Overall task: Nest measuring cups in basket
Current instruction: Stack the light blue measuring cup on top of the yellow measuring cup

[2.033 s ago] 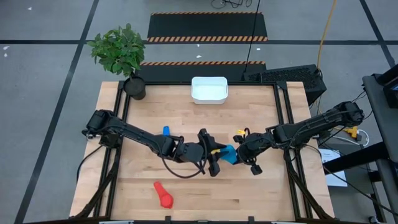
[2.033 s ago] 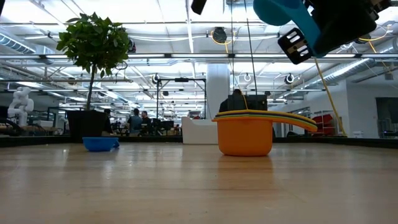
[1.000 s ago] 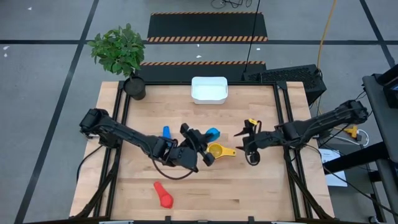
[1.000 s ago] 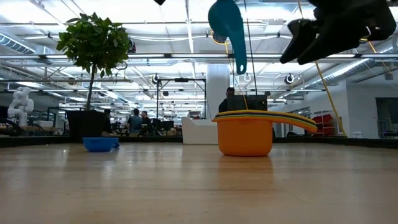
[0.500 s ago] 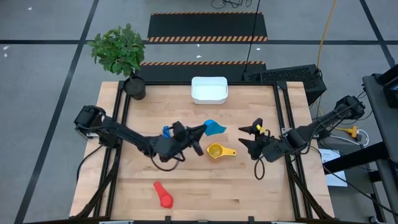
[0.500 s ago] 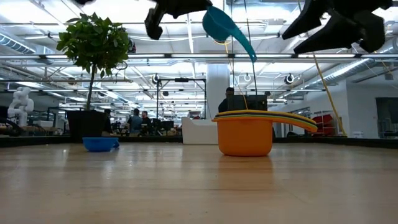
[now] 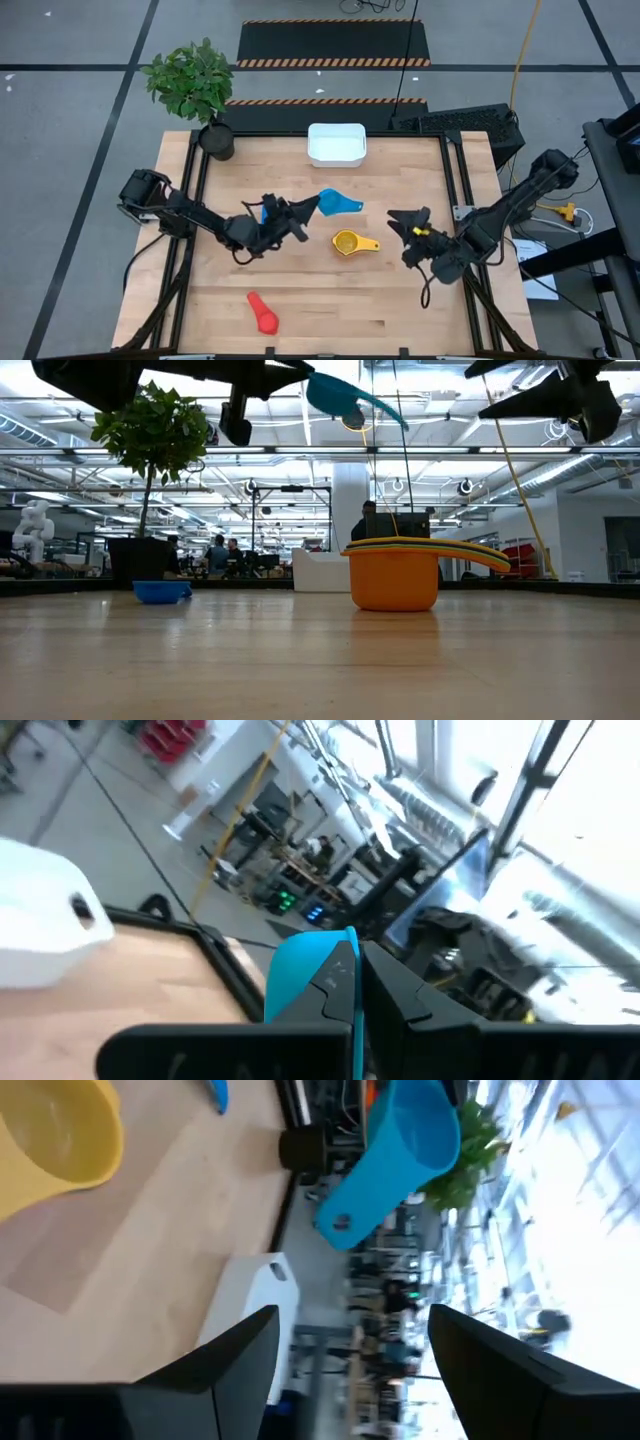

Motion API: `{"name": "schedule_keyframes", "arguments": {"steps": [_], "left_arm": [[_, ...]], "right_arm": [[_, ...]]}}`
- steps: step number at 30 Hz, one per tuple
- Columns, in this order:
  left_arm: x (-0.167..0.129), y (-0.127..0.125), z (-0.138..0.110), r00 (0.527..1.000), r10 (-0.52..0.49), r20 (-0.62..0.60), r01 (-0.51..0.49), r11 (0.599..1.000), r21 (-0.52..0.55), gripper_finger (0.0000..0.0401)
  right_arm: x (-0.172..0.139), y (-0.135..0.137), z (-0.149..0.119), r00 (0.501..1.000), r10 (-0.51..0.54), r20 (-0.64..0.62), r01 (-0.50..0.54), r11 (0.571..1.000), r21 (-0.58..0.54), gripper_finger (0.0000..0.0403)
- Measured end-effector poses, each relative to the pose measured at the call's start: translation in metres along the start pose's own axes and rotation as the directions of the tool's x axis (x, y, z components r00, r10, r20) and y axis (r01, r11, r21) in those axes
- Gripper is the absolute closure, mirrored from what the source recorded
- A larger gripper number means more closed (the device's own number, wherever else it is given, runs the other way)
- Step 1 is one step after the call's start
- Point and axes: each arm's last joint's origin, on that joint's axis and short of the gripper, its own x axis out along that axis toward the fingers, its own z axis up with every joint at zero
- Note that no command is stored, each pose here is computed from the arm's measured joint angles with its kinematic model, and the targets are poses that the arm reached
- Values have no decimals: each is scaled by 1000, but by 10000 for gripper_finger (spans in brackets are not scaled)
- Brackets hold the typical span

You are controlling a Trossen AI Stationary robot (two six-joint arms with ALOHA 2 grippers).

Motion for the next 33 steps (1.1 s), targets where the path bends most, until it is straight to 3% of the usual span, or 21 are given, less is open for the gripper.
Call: {"name": "schedule_keyframes", "arguments": {"steps": [10, 18, 27, 33], "left_arm": [[-1, -8, 4, 984, -177, -28, 173, 980, -94, 396], [-2, -12, 5, 951, -301, -66, 287, 944, -166, 396], [2, -10, 5, 950, -304, -76, 288, 942, -170, 396], [1, -13, 11, 945, -323, -43, 314, 938, -150, 396]], "right_arm": [[-10, 11, 20, 995, -96, -10, 92, 970, -226, 154], [-5, 16, 37, 996, -67, 66, 86, 935, -345, 211], [4, 3, 46, 986, -75, 150, 144, 837, -528, 254], [3, -4, 50, 974, -92, 209, 190, 836, -515, 249]]}}
